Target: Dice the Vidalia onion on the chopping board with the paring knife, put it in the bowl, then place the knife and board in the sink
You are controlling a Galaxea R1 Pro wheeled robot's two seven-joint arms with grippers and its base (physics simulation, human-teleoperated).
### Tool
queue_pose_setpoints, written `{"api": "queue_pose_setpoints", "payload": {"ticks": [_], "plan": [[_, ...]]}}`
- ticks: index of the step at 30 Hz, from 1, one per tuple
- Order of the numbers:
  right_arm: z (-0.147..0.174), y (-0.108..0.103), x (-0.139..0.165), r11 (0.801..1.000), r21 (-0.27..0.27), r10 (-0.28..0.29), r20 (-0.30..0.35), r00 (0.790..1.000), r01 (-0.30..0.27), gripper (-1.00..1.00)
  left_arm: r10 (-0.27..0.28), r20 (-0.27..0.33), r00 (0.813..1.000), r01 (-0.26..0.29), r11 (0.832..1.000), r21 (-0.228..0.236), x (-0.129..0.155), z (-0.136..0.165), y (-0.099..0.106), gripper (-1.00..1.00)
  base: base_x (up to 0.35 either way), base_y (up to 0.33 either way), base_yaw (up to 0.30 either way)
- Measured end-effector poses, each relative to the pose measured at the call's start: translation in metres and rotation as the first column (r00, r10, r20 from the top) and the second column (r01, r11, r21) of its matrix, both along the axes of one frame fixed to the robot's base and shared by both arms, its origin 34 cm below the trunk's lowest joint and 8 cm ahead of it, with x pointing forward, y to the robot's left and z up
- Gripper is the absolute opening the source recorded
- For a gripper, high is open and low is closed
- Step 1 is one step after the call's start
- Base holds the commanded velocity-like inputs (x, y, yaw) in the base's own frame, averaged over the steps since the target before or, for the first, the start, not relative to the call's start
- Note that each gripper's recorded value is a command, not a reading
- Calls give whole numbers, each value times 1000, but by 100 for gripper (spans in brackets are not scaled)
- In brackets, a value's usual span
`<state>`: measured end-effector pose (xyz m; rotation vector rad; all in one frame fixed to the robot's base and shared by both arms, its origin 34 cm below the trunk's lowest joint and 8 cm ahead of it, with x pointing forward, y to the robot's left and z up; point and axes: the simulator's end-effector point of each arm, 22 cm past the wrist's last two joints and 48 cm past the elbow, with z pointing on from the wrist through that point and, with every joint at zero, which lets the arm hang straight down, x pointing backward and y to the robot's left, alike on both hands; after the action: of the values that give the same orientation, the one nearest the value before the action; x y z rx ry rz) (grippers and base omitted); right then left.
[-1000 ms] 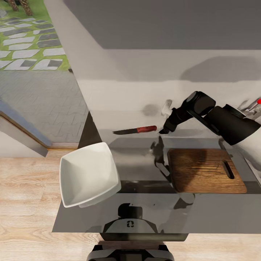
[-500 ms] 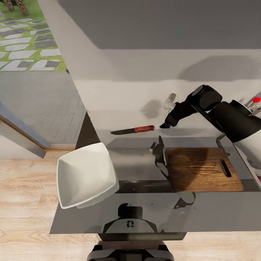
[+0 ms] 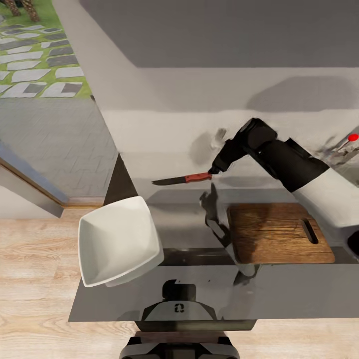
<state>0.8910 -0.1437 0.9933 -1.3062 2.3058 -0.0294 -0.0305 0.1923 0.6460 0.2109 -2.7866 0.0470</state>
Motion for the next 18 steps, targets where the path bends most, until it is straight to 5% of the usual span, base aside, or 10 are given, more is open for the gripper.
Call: {"api": "queue_pose_setpoints", "payload": {"ticks": [5,11,14,18], "plan": [[-9,13,19,999,-37,-25,13,1000,25,100,1,0,1000,-1,1000,0,0,0,0,100,0,0,0],[43,6,61,996,-4,-92,88,992,93,100,1,0,1000,-1,1000,0,0,0,0,100,0,0,0],[44,4,64,995,-4,-103,83,991,104,100,1,-1,1000,-1,1000,0,0,0,0,100,0,0,0],[36,31,53,998,24,-61,28,998,60,100,2,-2,1000,-2,1000,-2,-1,0,-2,100,0,0,0]]}}
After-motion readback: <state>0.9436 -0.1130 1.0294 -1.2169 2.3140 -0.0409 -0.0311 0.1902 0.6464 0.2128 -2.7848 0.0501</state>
